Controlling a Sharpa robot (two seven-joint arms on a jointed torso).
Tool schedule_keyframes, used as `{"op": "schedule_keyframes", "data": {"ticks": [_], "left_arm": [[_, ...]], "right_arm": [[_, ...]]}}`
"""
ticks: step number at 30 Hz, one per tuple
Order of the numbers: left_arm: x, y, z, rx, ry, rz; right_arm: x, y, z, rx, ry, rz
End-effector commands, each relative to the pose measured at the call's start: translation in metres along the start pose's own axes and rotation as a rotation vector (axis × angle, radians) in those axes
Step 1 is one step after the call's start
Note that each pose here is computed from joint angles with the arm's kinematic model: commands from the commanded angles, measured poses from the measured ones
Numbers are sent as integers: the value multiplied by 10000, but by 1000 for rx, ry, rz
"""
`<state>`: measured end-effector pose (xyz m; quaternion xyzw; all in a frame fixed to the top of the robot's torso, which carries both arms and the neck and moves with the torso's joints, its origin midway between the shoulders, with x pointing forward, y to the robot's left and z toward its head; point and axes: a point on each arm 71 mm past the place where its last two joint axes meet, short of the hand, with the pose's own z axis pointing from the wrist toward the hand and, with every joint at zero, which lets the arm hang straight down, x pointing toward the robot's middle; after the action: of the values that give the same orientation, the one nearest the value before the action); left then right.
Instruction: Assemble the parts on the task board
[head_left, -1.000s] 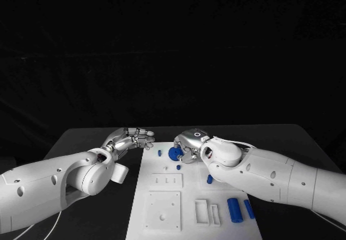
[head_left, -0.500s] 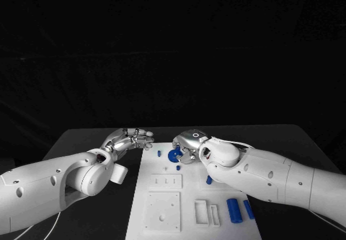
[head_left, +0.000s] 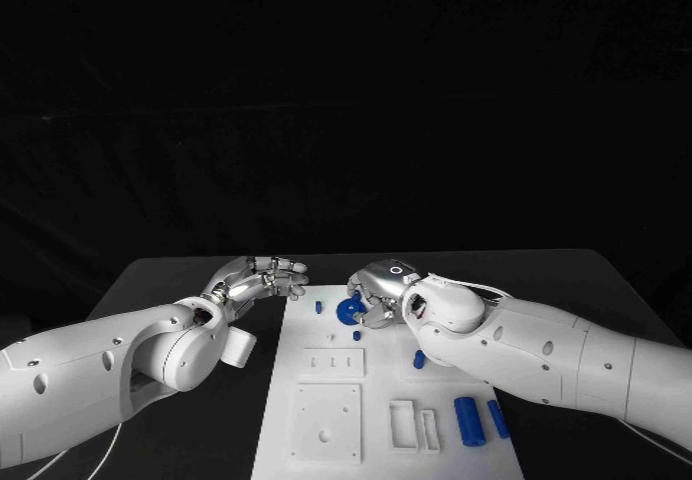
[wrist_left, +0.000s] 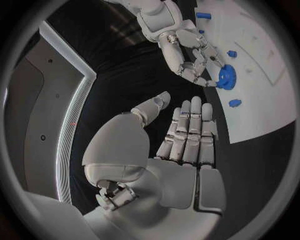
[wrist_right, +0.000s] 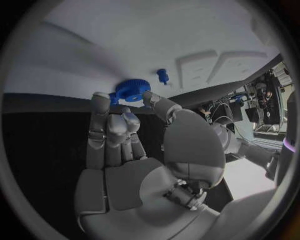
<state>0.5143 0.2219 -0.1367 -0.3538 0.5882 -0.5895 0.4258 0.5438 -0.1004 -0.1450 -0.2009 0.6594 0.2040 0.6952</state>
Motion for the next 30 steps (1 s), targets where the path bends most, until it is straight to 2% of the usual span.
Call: {"op": "schedule_keyframes", "data": {"ticks": [1,3,7,12,14,18,20,23,24,27,30], "left_arm": [[-6,-21,5,12,2,-4],[-24,-19,3,13,-3,-3],[-75,-13,8,13,-19,3],[-145,0,25,11,-38,7],[-166,6,32,10,-44,9],[-200,12,43,10,-53,10],[-214,18,55,9,-57,10],[-230,26,80,10,-59,12],[-239,28,84,10,-62,13],[-264,35,92,8,-68,14],[-296,43,96,6,-76,16]], "right_arm": [[-39,-70,-46,-5,-42,140],[-81,-147,-61,9,-54,200],[-216,-371,-100,59,-82,402],[-411,-697,-166,196,-89,614],[-452,-802,-218,223,-93,681],[-526,-915,-265,214,-94,755],[-518,-962,-289,208,-74,849],[-466,-1060,-320,214,36,1054],[-464,-1095,-329,215,46,1076],[-450,-1179,-359,218,63,1098],[-461,-1293,-387,231,29,1109]]}}
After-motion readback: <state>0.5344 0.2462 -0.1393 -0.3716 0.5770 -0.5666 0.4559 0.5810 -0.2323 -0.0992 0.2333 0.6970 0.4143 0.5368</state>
